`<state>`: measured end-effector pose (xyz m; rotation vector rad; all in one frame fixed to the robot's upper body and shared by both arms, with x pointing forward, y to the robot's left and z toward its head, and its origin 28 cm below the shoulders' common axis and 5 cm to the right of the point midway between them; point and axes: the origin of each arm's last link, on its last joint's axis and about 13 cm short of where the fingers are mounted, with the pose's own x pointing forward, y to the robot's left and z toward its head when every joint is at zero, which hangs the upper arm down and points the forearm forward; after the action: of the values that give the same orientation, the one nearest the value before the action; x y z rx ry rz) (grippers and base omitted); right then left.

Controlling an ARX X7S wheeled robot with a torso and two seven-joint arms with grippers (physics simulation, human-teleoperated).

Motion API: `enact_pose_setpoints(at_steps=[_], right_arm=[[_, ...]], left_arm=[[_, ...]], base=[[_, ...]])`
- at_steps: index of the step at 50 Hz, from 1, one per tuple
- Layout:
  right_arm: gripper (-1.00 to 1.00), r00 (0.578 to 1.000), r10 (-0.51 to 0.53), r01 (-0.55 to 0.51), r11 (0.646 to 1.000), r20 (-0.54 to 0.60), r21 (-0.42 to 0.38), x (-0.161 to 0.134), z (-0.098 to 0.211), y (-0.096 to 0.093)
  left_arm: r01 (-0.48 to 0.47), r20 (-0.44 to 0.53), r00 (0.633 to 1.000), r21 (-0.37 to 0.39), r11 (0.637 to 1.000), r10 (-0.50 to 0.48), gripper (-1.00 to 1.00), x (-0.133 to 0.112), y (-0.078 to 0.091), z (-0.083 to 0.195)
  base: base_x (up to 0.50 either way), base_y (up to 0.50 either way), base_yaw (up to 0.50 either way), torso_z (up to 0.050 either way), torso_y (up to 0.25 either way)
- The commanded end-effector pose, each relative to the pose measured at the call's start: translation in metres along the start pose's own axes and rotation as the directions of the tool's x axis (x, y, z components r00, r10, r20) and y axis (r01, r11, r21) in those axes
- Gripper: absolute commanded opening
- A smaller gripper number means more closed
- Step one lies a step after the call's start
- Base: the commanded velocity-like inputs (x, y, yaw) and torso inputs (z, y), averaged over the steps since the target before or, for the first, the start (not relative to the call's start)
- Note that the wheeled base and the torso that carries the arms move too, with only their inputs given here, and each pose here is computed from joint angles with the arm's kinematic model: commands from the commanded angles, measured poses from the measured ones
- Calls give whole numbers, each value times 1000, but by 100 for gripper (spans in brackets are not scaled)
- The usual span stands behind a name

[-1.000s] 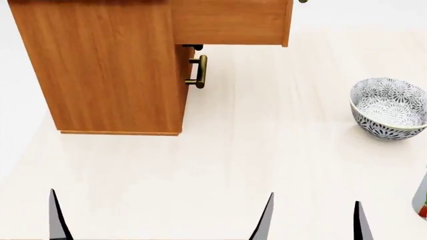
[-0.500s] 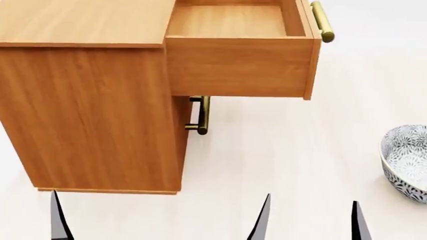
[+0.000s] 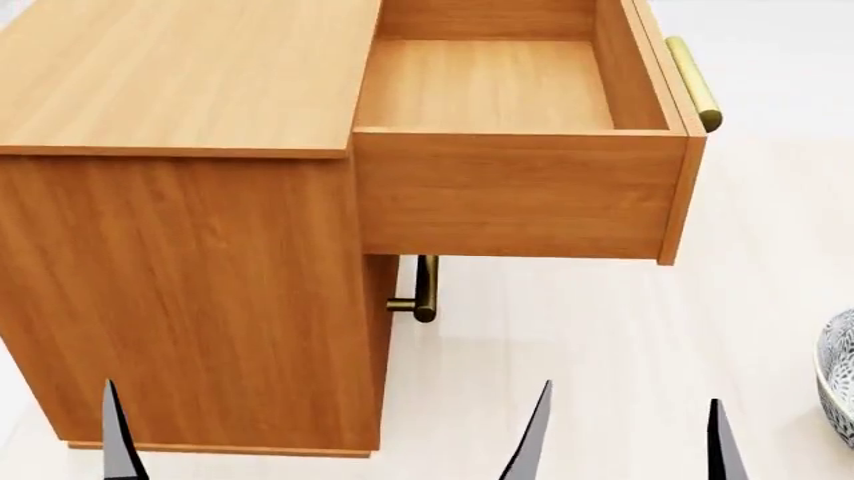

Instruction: Put the bowl on top of the cabinet.

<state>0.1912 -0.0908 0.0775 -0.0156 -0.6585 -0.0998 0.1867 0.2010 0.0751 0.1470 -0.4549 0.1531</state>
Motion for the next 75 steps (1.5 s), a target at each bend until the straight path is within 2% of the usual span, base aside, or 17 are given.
enact_pose_setpoints(at_steps=[1, 8, 11, 15, 17, 18, 19, 24, 27, 34, 41, 58, 59, 60, 65, 68, 75], right_arm=[[100, 994, -52, 41, 993, -93, -111, 5, -11, -6], [100, 984, -48, 8, 974, -173, -226, 11, -19, -15], [100, 974, -36, -37, 948, -221, -317, 13, -22, -21], [100, 934, -6, -142, 912, -358, -385, 11, -28, -33], [100, 901, -16, -212, 855, -434, -473, 13, -34, -42], [100, 901, -16, -212, 855, -434, -473, 13, -34, -42], [100, 871, 7, -253, 864, -492, -436, 15, -36, -49], [100, 872, -105, -231, 774, -479, -590, 34, -43, -76], [100, 867, -181, -188, 743, -463, -642, 43, -48, -88], [100, 866, -270, -146, 669, -421, -729, 66, -49, -110], [100, 876, -277, -159, 607, -395, -778, 88, -47, -125], [100, 878, -257, -179, 605, -403, -776, 91, -56, -125], [100, 873, -216, -215, 633, -436, -744, 91, -56, -124], [100, 871, -206, -226, 638, -446, -736, 90, -57, -124], [100, 830, -168, -307, 659, -532, -686, 86, -62, -124], [100, 819, -168, -323, 656, -549, -682, 84, -65, -125], [100, 773, -196, -330, 689, -604, -645, 83, -70, -133]], left_arm=[[5, 23, 1000, -5, 1000, -5, 100, 0, 1, 0], [4, 22, 1000, -6, 1000, -4, 100, 0, 1, 1], [4, 20, 1000, -6, 1000, -4, 100, 0, 1, 0], [5, 19, 1000, -5, 1000, -5, 100, -1, 1, 0], [7, 18, 1000, -4, 1000, -7, 100, -1, 1, 0], [7, 18, 1000, -4, 1000, -7, 100, -1, 1, 0], [8, 19, 1000, -4, 1000, -8, 100, -1, 1, 0], [10, 15, 1000, -2, 1000, -10, 100, -1, 1, 0], [11, 15, 1000, -2, 1000, -11, 100, -1, 1, 0], [13, 10, 1000, -1, 1000, -13, 100, -1, 0, -1], [17, 5, 1000, 0, 1000, -17, 100, -2, 0, -1], [19, -8, 1000, -3, 1000, -19, 100, -2, 0, -3], [19, -9, 1000, -3, 1000, -19, 100, -2, 0, -3], [19, -9, 1000, -3, 1000, -19, 100, -2, 0, -2], [19, -11, 1000, -4, 1000, -19, 100, -2, -1, -3], [19, -15, 1000, -6, 1000, -19, 100, -2, -1, -3], [22, -20, 1000, -7, 1000, -22, 100, -3, -1, -3]], base=[[0, 0, 0, 0, 0], [0, 0, 0, 0, 0], [0, 0, 0, 0, 0], [0, 0, 0, 0, 0], [0, 0, 0, 0, 0], [0, 0, 0, 0, 0], [0, 0, 0, 0, 0], [0, 0, 0, 0, 0], [0, 0, 0, 0, 0], [0, 0, 0, 0, 0], [0, 0, 0, 0, 0], [0, 0, 0, 0, 0], [0, 0, 0, 0, 0], [0, 0, 0, 0, 0], [0, 0, 0, 0, 0], [0, 0, 0, 0, 0], [0, 0, 0, 0, 0]])
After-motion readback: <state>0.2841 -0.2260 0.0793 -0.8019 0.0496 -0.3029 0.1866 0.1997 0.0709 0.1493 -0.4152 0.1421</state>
